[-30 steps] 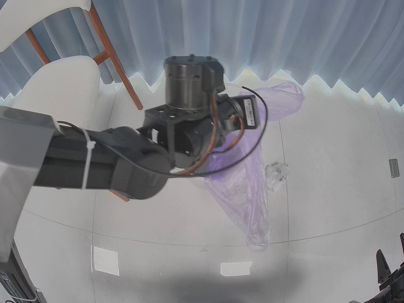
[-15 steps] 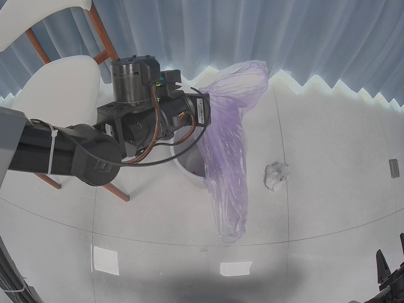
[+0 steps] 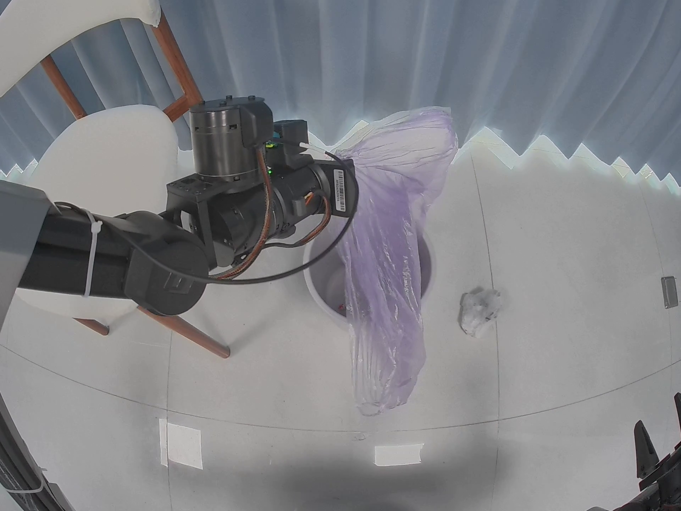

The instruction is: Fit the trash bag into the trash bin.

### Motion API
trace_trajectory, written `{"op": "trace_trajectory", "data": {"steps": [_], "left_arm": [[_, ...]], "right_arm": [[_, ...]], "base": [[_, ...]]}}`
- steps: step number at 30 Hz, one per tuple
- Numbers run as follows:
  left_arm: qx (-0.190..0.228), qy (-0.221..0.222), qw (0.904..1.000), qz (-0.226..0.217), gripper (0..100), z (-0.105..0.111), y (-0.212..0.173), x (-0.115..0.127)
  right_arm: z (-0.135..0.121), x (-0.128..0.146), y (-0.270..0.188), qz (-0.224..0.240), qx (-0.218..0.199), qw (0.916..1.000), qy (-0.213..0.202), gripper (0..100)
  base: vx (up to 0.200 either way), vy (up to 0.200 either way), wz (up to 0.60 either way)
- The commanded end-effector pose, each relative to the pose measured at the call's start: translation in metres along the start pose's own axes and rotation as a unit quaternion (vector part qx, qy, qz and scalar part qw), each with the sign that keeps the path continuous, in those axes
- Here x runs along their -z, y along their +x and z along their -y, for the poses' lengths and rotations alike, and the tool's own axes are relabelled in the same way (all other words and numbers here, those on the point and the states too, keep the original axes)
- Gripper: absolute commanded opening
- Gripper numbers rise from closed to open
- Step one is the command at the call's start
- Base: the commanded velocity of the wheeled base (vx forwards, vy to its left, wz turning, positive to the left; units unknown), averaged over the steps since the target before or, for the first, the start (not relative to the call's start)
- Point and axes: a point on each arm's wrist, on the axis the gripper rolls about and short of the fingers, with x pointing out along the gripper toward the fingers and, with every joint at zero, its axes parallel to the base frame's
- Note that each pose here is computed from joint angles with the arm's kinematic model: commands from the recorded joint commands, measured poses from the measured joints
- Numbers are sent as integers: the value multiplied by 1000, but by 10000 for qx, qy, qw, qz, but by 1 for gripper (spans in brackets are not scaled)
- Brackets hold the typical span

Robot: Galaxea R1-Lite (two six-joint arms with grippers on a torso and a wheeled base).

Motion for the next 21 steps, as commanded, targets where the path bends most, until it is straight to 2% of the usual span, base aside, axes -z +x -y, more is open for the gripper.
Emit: {"op": "trace_trajectory", "data": {"steps": [1,3,12,21], "left_arm": [[34,-2,10000,19,0,3,3,-1],[59,-22,9999,124,0,5,4,-8],[235,-39,9997,31,0,20,5,-17],[280,-115,9995,-67,0,28,13,-5]], "right_arm": [[0,5,0,-1,0,10000,-1,100],[0,5,0,-1,0,10000,-1,100],[0,5,0,-1,0,10000,-1,100],[0,5,0,-1,0,10000,-1,100]], "base": [[200,200,0],[200,200,0],[200,0,0],[200,0,0]]}}
